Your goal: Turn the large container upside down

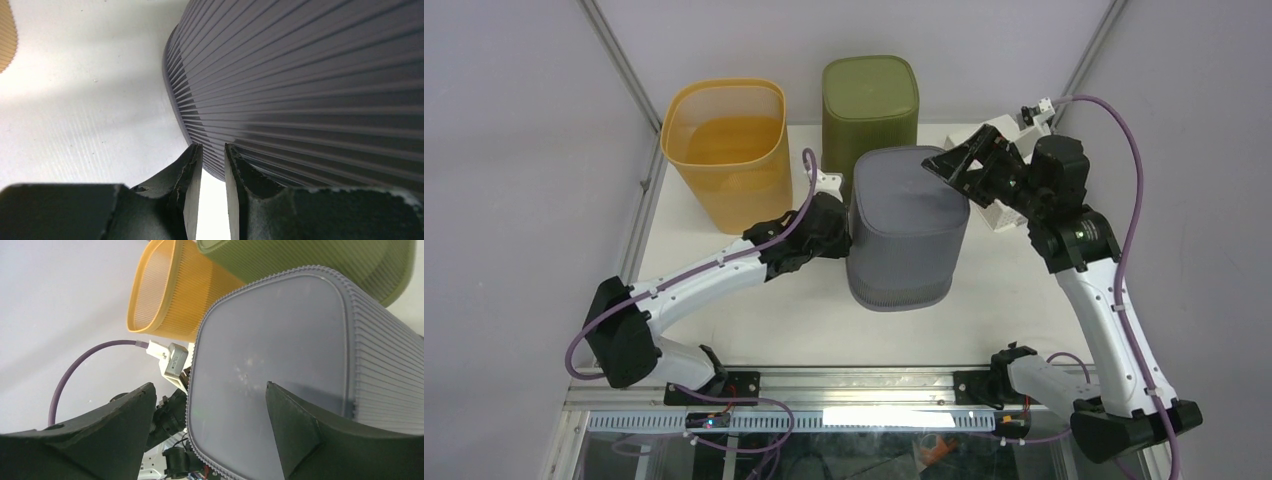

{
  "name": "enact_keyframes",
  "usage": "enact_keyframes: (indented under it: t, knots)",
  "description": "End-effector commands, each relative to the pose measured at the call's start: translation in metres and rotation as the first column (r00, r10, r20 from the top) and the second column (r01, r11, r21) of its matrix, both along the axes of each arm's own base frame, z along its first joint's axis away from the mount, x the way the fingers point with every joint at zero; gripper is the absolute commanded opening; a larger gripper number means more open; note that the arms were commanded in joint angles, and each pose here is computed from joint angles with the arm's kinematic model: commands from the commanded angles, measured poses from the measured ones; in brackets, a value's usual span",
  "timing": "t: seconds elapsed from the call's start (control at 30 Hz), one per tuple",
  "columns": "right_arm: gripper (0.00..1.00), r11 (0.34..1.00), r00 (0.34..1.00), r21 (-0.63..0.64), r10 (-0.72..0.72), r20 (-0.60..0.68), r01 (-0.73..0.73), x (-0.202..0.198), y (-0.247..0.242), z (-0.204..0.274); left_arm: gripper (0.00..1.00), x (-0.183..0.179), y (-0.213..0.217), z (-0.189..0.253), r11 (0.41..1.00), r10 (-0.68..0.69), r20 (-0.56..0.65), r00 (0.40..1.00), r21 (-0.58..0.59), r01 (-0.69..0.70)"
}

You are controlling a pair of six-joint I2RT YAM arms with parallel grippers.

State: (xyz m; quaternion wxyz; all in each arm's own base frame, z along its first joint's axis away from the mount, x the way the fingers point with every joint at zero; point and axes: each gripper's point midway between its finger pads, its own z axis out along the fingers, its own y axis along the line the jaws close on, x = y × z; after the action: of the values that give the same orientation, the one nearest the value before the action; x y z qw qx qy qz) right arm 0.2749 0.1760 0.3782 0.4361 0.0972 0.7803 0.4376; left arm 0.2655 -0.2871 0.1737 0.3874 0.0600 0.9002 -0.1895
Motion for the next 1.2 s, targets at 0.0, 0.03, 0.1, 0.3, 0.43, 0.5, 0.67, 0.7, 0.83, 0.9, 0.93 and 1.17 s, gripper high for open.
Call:
enact_keyframes:
  t: [0.0, 0.03, 0.1, 0.3, 0.43, 0.5, 0.67, 0.7, 0.83, 0.9, 0.93, 1.17]
  knots:
    - [0.85, 0.99, 0.991, -0.085, -0.101, 0.088, 0.109, -0.01, -0.026, 0.025, 0.25, 0.009, -0.029, 0.016, 0.994, -0.043, 0.038, 0.998, -0.098, 0.046]
    - [0.85, 0.983, 0.986, -0.121, -0.126, 0.107, 0.139, -0.011, -0.034, 0.028, 0.26, 0.01, -0.032, 0.014, 0.994, -0.047, 0.037, 0.998, -0.092, 0.05]
    - [0.86, 0.96, 0.972, -0.185, -0.186, 0.142, 0.21, -0.013, -0.052, 0.035, 0.25, 0.017, -0.036, 0.008, 0.996, -0.045, 0.037, 0.998, -0.07, 0.047]
    - [0.87, 0.863, 0.916, -0.324, -0.322, 0.237, 0.387, -0.025, -0.099, 0.055, 0.32, 0.04, -0.055, 0.025, 0.99, -0.074, 0.099, 0.992, -0.115, 0.085]
    - [0.88, 0.831, 0.891, -0.339, -0.362, 0.274, 0.442, -0.031, -0.113, 0.06, 0.4, 0.053, -0.086, 0.047, 0.969, -0.162, 0.186, 0.969, -0.155, 0.192]
    - [0.88, 0.824, 0.886, -0.341, -0.372, 0.278, 0.453, -0.032, -0.116, 0.062, 0.47, 0.056, -0.107, 0.057, 0.948, -0.224, 0.218, 0.95, -0.179, 0.264]
    - [0.89, 0.804, 0.876, -0.355, -0.401, 0.27, 0.477, -0.036, -0.124, 0.06, 0.71, 0.048, -0.153, 0.071, 0.859, -0.392, 0.254, 0.884, -0.243, 0.45]
    - [0.89, 0.799, 0.873, -0.358, -0.407, 0.269, 0.483, -0.037, -0.125, 0.059, 0.74, 0.043, -0.162, 0.073, 0.835, -0.428, 0.262, 0.865, -0.251, 0.489]
    - [0.89, 0.781, 0.868, -0.379, -0.427, 0.255, 0.496, -0.038, -0.13, 0.052, 0.8, 0.017, -0.195, 0.069, 0.748, -0.549, 0.27, 0.791, -0.263, 0.609]
    - [0.89, 0.779, 0.87, -0.386, -0.429, 0.245, 0.493, -0.035, -0.13, 0.048, 0.8, -0.006, -0.216, 0.066, 0.694, -0.611, 0.268, 0.745, -0.271, 0.667]
    - [0.89, 0.782, 0.873, -0.387, -0.424, 0.242, 0.488, -0.034, -0.129, 0.047, 0.8, -0.016, -0.225, 0.064, 0.673, -0.635, 0.264, 0.726, -0.273, 0.687]
    - [0.89, 0.812, 0.908, -0.407, -0.358, 0.217, 0.417, -0.026, -0.114, 0.045, 0.81, -0.057, -0.224, 0.081, 0.577, -0.712, 0.269, 0.649, -0.303, 0.759]
